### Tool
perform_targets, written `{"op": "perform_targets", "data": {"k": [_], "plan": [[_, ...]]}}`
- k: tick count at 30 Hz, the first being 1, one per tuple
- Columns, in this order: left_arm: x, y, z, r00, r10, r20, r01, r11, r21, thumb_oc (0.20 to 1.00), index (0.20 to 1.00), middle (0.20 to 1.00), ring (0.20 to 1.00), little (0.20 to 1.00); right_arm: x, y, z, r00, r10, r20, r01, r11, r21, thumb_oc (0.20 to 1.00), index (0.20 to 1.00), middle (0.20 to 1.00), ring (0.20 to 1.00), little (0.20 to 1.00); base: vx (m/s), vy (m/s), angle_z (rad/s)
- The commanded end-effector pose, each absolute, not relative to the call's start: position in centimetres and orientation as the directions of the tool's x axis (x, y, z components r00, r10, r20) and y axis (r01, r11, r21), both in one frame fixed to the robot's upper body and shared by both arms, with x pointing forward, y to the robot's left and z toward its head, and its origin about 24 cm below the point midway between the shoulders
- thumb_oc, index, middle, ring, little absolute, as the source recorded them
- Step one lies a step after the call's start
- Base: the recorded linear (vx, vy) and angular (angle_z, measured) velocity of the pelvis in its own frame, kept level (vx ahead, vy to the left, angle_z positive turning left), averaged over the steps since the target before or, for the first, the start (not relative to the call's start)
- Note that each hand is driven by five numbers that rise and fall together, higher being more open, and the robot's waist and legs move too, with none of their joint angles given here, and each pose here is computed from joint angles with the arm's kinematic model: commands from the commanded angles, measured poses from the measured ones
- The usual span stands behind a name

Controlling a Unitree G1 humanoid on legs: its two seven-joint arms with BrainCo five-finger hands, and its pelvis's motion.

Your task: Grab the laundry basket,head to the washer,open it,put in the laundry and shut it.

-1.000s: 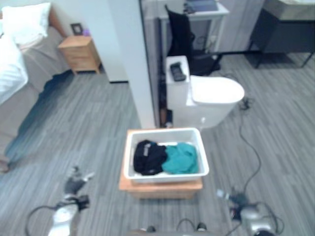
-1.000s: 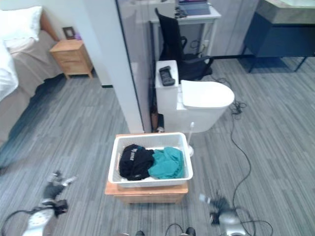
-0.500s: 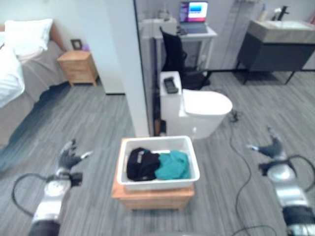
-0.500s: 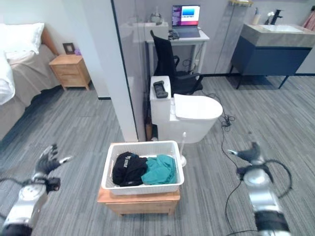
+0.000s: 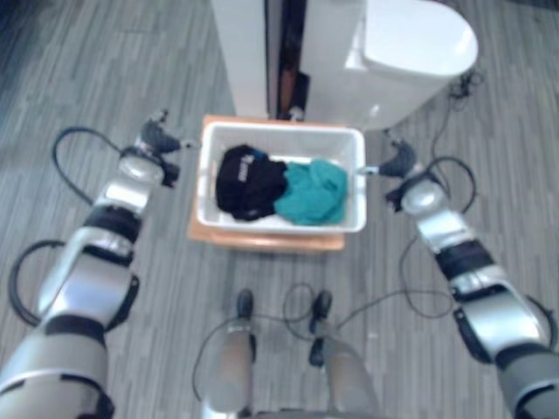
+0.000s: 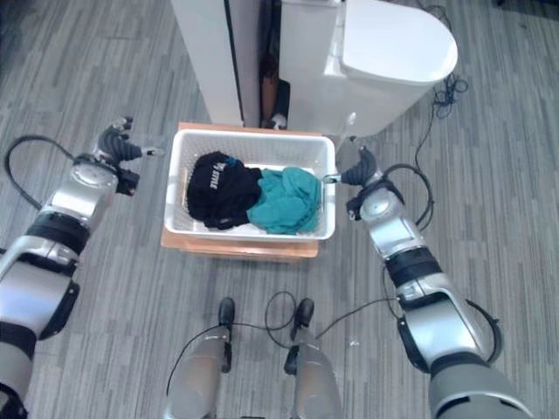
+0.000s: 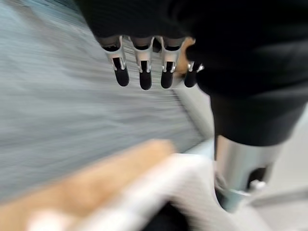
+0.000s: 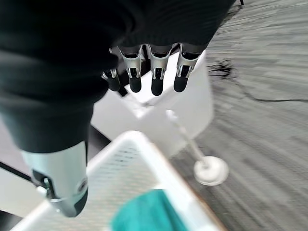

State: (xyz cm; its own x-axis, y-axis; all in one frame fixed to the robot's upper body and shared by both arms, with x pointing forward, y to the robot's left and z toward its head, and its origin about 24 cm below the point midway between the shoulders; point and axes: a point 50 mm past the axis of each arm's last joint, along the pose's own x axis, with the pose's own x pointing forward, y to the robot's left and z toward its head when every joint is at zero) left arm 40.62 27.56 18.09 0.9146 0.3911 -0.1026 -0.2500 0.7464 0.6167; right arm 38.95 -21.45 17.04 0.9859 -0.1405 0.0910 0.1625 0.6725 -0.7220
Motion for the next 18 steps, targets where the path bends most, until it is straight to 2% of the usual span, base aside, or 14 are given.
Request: {"op": "perform_targets", "data": {"k": [1, 5, 7, 9, 14, 18], "plan": [[41.4, 26.4, 21.0, 0.922, 0.387, -0.018, -0.285, 0.71, 0.644, 1.0, 1.0, 1.0, 1.0, 1.0, 38.1, -23.6, 17.3, 0.97, -0.191, 0.153, 0.242, 0.65, -0.72, 1.0, 1.0, 1.0, 1.0, 1.0, -0.07, 0.013, 0.12], [41.8, 25.5, 22.1, 0.925, 0.38, 0.0, -0.282, 0.686, 0.67, 1.0, 1.0, 1.0, 1.0, 1.0, 37.6, -25.1, 17.2, 0.96, -0.228, 0.163, 0.273, 0.639, -0.719, 1.0, 1.0, 1.0, 1.0, 1.0, -0.02, 0.007, 0.03], [42.3, 23.9, 22.9, 0.937, 0.346, 0.045, -0.268, 0.632, 0.727, 1.0, 1.0, 1.0, 1.0, 1.0, 36.5, -27.4, 16.5, 0.943, -0.291, 0.162, 0.313, 0.609, -0.728, 1.0, 1.0, 1.0, 1.0, 1.0, -0.02, 0.017, 0.0], [42.5, 22.9, 23.0, 0.947, 0.314, 0.066, -0.264, 0.644, 0.719, 1.0, 1.0, 1.0, 1.0, 1.0, 36.2, -28.2, 16.5, 0.935, -0.315, 0.166, 0.329, 0.589, -0.738, 1.0, 1.0, 1.0, 1.0, 1.0, -0.02, 0.018, -0.01], [42.6, 22.0, 22.3, 0.953, 0.297, 0.065, -0.254, 0.661, 0.707, 1.0, 1.0, 1.0, 1.0, 1.0, 36.2, -28.0, 16.2, 0.934, -0.319, 0.16, 0.328, 0.59, -0.738, 1.0, 1.0, 1.0, 1.0, 1.0, -0.01, 0.007, -0.02], [42.7, 21.1, 21.4, 0.956, 0.29, 0.045, -0.235, 0.664, 0.71, 1.0, 1.0, 1.0, 1.0, 1.0, 37.2, -26.2, 16.0, 0.947, -0.286, 0.149, 0.301, 0.616, -0.728, 1.0, 1.0, 1.0, 1.0, 1.0, -0.02, 0.023, -0.13]]}}
